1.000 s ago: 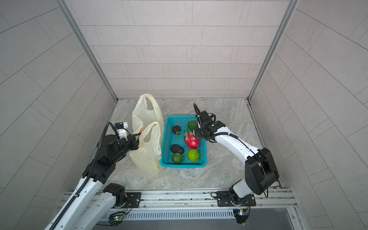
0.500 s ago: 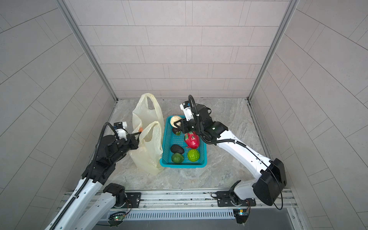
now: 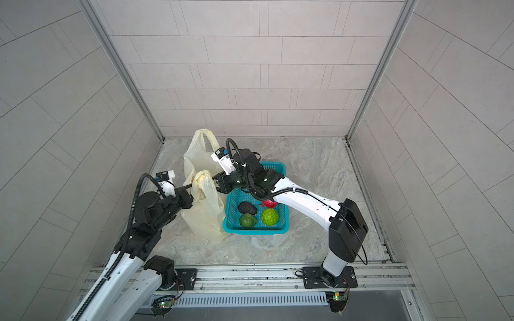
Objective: Place the fruits into the plastic bag
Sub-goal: Place the fruit in the plastic bag.
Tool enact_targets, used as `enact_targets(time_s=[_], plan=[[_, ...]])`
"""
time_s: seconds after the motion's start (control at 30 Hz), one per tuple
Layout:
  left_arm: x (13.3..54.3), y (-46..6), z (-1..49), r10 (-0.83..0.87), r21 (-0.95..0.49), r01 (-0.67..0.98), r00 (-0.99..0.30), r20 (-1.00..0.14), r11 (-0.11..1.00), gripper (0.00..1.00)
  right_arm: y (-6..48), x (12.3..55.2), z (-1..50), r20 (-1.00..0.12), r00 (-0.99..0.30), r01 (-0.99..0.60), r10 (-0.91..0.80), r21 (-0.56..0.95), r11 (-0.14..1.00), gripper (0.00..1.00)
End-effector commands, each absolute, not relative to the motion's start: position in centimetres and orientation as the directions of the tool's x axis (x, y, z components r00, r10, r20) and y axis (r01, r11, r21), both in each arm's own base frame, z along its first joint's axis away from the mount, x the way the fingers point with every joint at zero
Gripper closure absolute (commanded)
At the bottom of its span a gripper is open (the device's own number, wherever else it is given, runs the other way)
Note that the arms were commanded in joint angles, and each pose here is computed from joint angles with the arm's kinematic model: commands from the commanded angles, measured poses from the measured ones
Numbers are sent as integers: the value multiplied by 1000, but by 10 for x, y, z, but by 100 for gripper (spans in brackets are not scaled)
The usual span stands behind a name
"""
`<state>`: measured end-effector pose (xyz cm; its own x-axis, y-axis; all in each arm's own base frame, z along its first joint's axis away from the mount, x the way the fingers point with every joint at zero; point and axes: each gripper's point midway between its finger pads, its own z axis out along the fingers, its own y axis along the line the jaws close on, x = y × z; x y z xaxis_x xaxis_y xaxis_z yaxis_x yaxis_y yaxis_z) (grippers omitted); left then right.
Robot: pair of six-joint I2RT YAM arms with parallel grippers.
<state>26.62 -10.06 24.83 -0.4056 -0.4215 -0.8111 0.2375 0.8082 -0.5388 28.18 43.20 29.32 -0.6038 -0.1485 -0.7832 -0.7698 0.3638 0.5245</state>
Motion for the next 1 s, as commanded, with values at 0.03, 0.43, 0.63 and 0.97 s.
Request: enact_targets(time_s=[0.03,0.43,0.63,0.97], plan=[[265,-102,253,-417,-530,260,-383,-824,807,100,449,295,269,-753,-640,-732,-154,537,419,86],[263,-63,244,-398,-442,86,-309,-864,893,100,403,334,170,-654,-714,-556,-248,316,769,86],[261,-45,236,-391,-408,-5,-292,-873,913,100,366,348,156,-639,-717,-472,-280,148,869,85],[263,-60,232,-359,-402,72,-327,-874,913,100,391,337,175,-646,-710,-548,-281,256,797,49]])
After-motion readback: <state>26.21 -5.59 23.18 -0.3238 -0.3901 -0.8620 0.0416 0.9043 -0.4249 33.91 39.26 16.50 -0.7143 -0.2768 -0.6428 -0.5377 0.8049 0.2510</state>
